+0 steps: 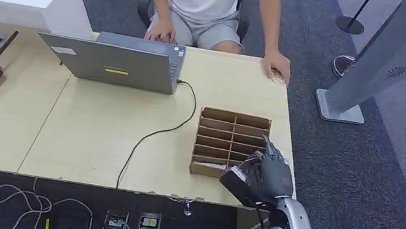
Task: Pass the card to the sensor for recognition and then transmit it.
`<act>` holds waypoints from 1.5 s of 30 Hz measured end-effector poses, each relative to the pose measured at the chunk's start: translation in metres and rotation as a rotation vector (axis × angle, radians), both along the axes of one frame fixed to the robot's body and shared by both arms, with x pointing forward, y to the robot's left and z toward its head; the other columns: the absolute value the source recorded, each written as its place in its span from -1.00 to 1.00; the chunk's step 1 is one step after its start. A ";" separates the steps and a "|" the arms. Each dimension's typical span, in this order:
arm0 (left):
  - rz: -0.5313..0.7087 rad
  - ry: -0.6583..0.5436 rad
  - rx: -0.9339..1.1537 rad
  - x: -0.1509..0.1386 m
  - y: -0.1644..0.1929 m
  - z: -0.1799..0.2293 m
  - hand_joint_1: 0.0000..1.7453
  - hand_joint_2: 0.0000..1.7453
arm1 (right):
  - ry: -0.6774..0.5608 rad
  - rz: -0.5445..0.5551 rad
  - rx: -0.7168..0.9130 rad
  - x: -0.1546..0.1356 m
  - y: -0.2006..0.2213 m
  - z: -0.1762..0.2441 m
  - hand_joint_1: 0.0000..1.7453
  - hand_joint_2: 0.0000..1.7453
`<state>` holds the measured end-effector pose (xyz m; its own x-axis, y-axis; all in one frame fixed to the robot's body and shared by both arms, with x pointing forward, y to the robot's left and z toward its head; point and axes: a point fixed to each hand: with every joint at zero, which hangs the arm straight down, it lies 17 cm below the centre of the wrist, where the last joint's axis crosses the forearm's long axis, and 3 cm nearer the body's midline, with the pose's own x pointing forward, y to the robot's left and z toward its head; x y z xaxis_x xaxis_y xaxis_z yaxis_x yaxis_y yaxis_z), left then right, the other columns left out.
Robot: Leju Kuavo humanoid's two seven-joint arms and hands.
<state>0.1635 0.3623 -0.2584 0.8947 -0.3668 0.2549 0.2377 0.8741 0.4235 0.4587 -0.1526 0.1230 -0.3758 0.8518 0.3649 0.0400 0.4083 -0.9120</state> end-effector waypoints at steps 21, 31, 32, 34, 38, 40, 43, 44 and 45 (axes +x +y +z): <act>-0.008 -0.017 0.012 0.003 0.001 0.001 -1.00 -1.00 | -0.120 0.008 0.040 0.026 -0.001 0.044 0.88 1.00; -0.051 -0.026 0.012 0.011 -0.004 0.003 -1.00 -1.00 | -0.239 -0.048 0.048 0.050 -0.027 0.103 0.94 1.00; -0.055 -0.027 0.012 0.012 -0.004 0.003 -1.00 -1.00 | -0.255 -0.052 0.043 0.052 -0.030 0.110 0.96 1.00; -0.062 -0.029 0.013 0.014 -0.004 0.004 -1.00 -1.00 | -0.284 -0.056 0.036 0.056 -0.033 0.123 1.00 1.00; -0.087 -0.035 0.013 0.020 -0.006 0.005 -1.00 -1.00 | -0.372 -0.059 0.006 0.064 -0.039 0.158 1.00 1.00; -0.101 -0.037 0.011 0.025 -0.008 0.006 -1.00 -1.00 | -0.435 -0.057 -0.001 0.070 -0.042 0.187 1.00 1.00; -0.115 -0.043 0.013 0.031 -0.009 0.008 -1.00 -1.00 | -0.516 -0.057 -0.006 0.082 -0.046 0.229 1.00 1.00; -0.116 -0.043 0.013 0.032 -0.009 0.008 -1.00 -1.00 | -0.530 -0.061 -0.006 0.085 -0.049 0.237 1.00 1.00; -0.117 -0.044 0.013 0.033 -0.009 0.009 -1.00 -1.00 | -0.538 -0.064 -0.005 0.087 -0.050 0.242 1.00 1.00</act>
<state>0.1963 0.3533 -0.2497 0.8335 -0.4720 0.2872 0.3192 0.8356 0.4470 0.5461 -0.2029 0.3654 -0.4560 0.8802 0.1313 0.5265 0.3858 -0.7576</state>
